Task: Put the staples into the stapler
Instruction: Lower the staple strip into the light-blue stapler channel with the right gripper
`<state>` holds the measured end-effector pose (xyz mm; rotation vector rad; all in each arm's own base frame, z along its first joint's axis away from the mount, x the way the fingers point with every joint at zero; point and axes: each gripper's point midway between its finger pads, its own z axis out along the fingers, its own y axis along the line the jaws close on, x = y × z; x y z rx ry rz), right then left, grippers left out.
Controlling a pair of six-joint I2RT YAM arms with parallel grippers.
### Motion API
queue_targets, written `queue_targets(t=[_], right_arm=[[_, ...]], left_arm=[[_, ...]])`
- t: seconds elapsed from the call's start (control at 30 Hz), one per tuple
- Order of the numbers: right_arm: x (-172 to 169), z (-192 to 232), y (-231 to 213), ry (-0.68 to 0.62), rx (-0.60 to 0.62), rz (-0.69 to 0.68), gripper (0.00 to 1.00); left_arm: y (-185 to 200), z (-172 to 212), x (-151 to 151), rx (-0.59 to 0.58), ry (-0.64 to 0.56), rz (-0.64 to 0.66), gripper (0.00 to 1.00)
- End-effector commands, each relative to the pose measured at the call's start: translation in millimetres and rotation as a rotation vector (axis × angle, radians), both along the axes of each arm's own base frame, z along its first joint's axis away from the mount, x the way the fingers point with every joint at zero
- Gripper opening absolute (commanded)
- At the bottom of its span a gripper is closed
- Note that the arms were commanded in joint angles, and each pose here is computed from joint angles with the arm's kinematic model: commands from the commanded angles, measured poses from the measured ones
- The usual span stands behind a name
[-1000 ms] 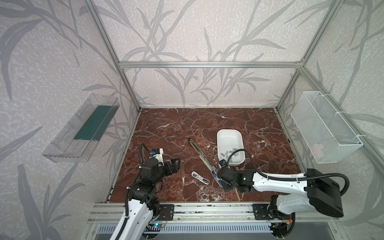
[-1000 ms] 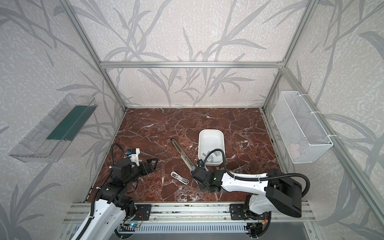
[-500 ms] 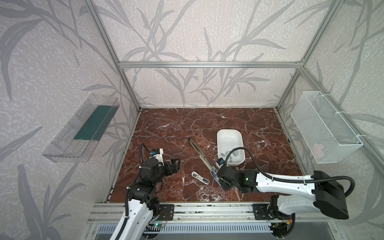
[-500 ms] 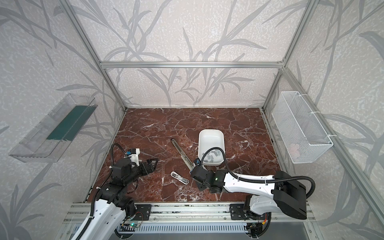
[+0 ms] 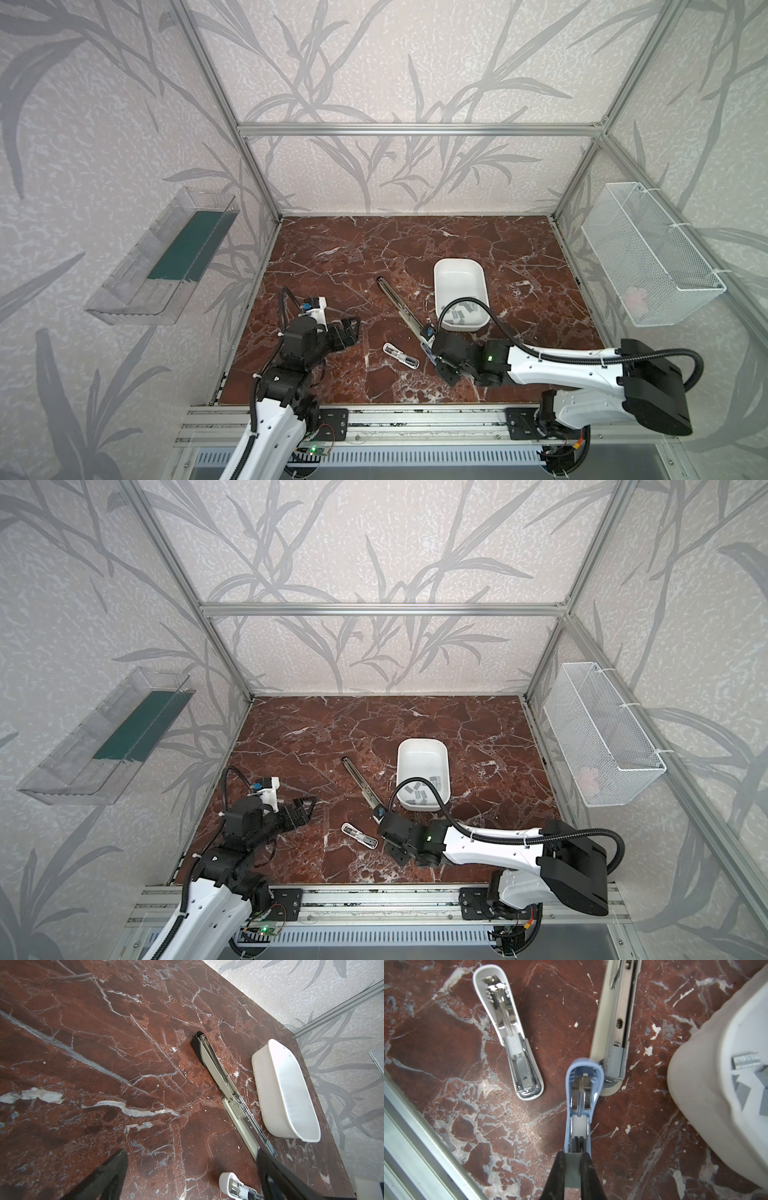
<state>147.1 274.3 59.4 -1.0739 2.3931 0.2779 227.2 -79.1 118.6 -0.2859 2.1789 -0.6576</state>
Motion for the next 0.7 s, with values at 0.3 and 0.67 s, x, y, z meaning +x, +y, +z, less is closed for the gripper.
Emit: queue_targets(t=[0.3, 0.67], right_arm=[[12.2, 1.2, -0.9, 0.029, 0.042, -0.003, 0.03], [9.0, -9.9, -0.9, 0.067, 0.02, -0.015, 0.03]], left_arm=[[3.5, -3.8, 0.4, 0.007, 0.007, 0.021, 0.97], [3.6, -4.8, 1.5, 0.009, 0.013, 0.022, 0.97]])
